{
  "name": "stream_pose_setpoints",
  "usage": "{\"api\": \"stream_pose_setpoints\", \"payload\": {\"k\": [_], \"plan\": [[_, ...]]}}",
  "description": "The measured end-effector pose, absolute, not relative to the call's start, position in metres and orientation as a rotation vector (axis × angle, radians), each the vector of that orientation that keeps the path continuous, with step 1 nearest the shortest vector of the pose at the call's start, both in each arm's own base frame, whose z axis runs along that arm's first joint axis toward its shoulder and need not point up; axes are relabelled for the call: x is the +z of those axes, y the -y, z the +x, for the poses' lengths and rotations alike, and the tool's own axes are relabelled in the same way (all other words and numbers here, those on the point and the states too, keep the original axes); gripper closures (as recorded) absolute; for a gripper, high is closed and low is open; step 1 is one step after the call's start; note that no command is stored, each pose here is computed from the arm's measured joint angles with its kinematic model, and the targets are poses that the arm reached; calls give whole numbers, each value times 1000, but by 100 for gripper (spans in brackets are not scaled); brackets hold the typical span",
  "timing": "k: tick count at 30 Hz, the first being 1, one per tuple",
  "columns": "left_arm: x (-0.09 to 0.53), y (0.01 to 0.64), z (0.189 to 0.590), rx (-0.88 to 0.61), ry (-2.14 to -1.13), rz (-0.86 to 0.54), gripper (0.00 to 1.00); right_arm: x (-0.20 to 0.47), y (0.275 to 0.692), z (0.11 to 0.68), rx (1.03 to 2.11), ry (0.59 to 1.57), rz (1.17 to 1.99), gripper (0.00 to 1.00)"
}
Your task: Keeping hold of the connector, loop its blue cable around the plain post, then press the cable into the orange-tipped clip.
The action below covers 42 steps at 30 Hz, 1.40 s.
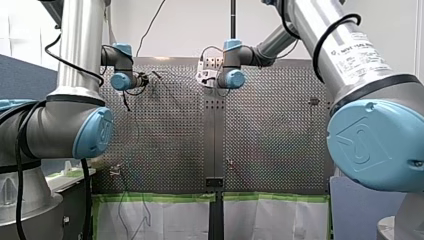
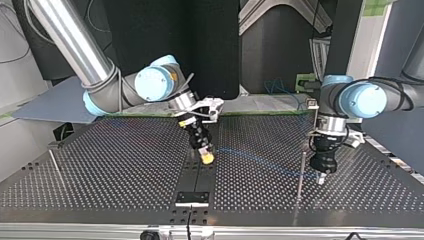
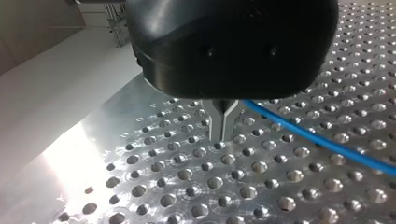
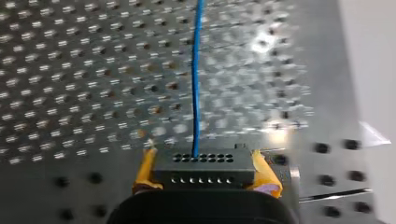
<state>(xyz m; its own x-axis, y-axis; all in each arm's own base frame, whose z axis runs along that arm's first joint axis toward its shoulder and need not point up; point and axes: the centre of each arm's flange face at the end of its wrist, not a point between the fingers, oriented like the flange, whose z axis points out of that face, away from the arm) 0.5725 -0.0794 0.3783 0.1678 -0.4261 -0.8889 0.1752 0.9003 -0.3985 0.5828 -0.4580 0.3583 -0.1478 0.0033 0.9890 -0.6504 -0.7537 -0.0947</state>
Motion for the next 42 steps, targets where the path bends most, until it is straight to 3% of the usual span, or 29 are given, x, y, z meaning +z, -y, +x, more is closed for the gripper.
{"api": "stream_pose_setpoints", "payload": {"k": [10,12,13,14,15,16,17,18,19,31,42], "plan": [[343,83,580,-423,-1406,-224,100,287,456,595,1810,793,1805,98],[340,84,581,-424,-1414,-222,96,272,455,598,1785,807,1826,98],[339,84,581,-425,-1415,-220,89,266,454,599,1774,813,1834,98],[338,83,581,-429,-1418,-215,69,257,454,600,1761,821,1844,98],[338,83,581,-433,-1419,-211,69,252,453,600,1752,826,1850,98],[338,83,581,-437,-1421,-207,44,247,453,601,1744,830,1855,98],[337,83,581,-442,-1425,-201,25,242,452,601,1735,834,1861,98],[337,83,581,-443,-1429,-198,25,238,451,601,1729,837,1865,98],[336,82,581,-442,-1433,-196,2,234,450,601,1724,839,1868,98],[328,78,574,-322,-1497,-243,2,184,442,591,1675,874,1899,98],[329,83,574,-371,-1483,-297,2,131,437,580,1578,930,1941,98]]}}
